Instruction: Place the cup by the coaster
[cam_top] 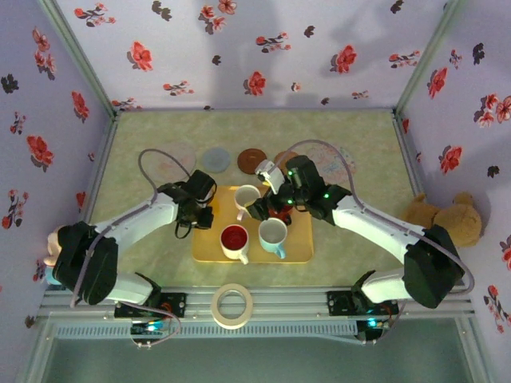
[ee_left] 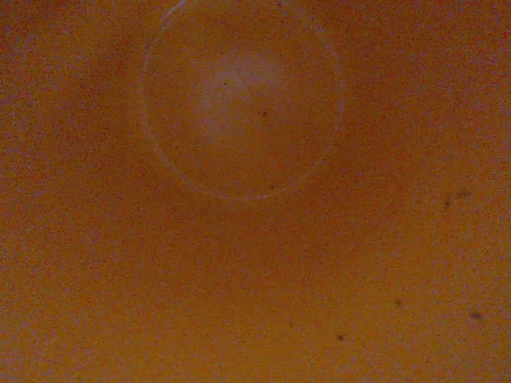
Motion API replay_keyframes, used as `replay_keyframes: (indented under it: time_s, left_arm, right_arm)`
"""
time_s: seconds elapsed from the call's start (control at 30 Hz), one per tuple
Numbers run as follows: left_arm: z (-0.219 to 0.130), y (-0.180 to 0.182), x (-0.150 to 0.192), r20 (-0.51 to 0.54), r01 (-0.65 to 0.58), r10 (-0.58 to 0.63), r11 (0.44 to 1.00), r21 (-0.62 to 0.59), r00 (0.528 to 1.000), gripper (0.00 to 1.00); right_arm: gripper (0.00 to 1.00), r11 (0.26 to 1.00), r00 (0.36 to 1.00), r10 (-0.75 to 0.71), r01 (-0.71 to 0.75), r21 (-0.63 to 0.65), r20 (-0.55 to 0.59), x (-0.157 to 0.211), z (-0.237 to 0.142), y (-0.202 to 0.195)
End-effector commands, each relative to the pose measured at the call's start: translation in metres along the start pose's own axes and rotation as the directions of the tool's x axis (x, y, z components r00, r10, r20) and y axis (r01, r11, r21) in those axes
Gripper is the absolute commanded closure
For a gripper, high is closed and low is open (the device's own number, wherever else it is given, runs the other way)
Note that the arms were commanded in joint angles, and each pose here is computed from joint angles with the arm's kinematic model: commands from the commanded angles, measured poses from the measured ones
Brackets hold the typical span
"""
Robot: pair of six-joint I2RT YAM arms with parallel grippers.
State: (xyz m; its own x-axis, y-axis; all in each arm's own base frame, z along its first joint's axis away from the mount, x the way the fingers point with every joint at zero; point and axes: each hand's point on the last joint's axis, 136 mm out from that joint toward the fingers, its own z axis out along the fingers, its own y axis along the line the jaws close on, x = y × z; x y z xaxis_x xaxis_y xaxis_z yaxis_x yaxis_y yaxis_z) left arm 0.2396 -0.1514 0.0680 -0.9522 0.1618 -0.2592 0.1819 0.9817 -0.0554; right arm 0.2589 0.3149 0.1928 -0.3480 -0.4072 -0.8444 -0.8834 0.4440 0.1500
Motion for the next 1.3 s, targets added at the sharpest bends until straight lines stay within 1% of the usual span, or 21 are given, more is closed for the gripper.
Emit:
replay_keyframes:
  time_s: [0.0, 0.27, 0.43, 0.53, 0.63, 0.83, 0.97, 1.13, 1.27]
  left_arm:
    - [-0.035, -0.002, -0.033, 0.121, 0.007, -0.007, 1.000, -0.001, 0.993, 1.00]
    - [-0.068, -0.001, -0.057, 0.181, 0.011, -0.006, 1.000, -0.026, 0.983, 1.00]
    - [-0.078, 0.005, -0.072, 0.214, 0.031, -0.018, 0.998, -0.057, 0.977, 1.00]
    - [-0.082, 0.011, -0.082, 0.231, 0.052, -0.035, 0.996, -0.070, 0.972, 1.00]
    - [-0.086, 0.018, -0.090, 0.242, 0.070, -0.049, 0.994, -0.080, 0.969, 1.00]
    - [-0.090, 0.040, -0.110, 0.268, 0.069, -0.032, 0.989, -0.131, 0.963, 1.00]
    - [-0.090, 0.052, -0.125, 0.293, 0.077, -0.035, 0.988, -0.134, 0.955, 1.00]
    - [-0.087, 0.066, -0.145, 0.328, 0.089, -0.046, 0.989, -0.117, 0.944, 1.00]
    - [-0.081, 0.077, -0.154, 0.327, 0.106, -0.063, 0.988, -0.115, 0.943, 1.00]
  right_arm:
    - [0.00, 0.999, 0.998, 0.014, -0.011, -0.048, 0.064, -0.032, -0.003, 0.009]
    - [0.00, 0.994, 0.993, 0.061, -0.052, -0.093, 0.098, -0.057, 0.002, 0.012]
    - [0.00, 0.991, 0.986, 0.095, -0.080, -0.110, 0.139, -0.079, 0.002, 0.012]
    - [0.00, 0.988, 0.976, 0.108, -0.086, -0.126, 0.187, -0.093, 0.000, 0.013]
    - [0.00, 0.986, 0.970, 0.119, -0.091, -0.137, 0.210, -0.102, 0.000, 0.014]
    - [0.00, 0.986, 0.967, 0.144, -0.123, -0.112, 0.209, -0.106, 0.008, 0.005]
    - [0.00, 0.986, 0.964, 0.161, -0.146, -0.087, 0.211, -0.105, 0.018, -0.004]
    - [0.00, 0.984, 0.953, 0.178, -0.172, -0.043, 0.246, -0.109, 0.031, -0.018]
    - [0.00, 0.984, 0.949, 0.179, -0.178, -0.028, 0.259, -0.113, 0.041, -0.023]
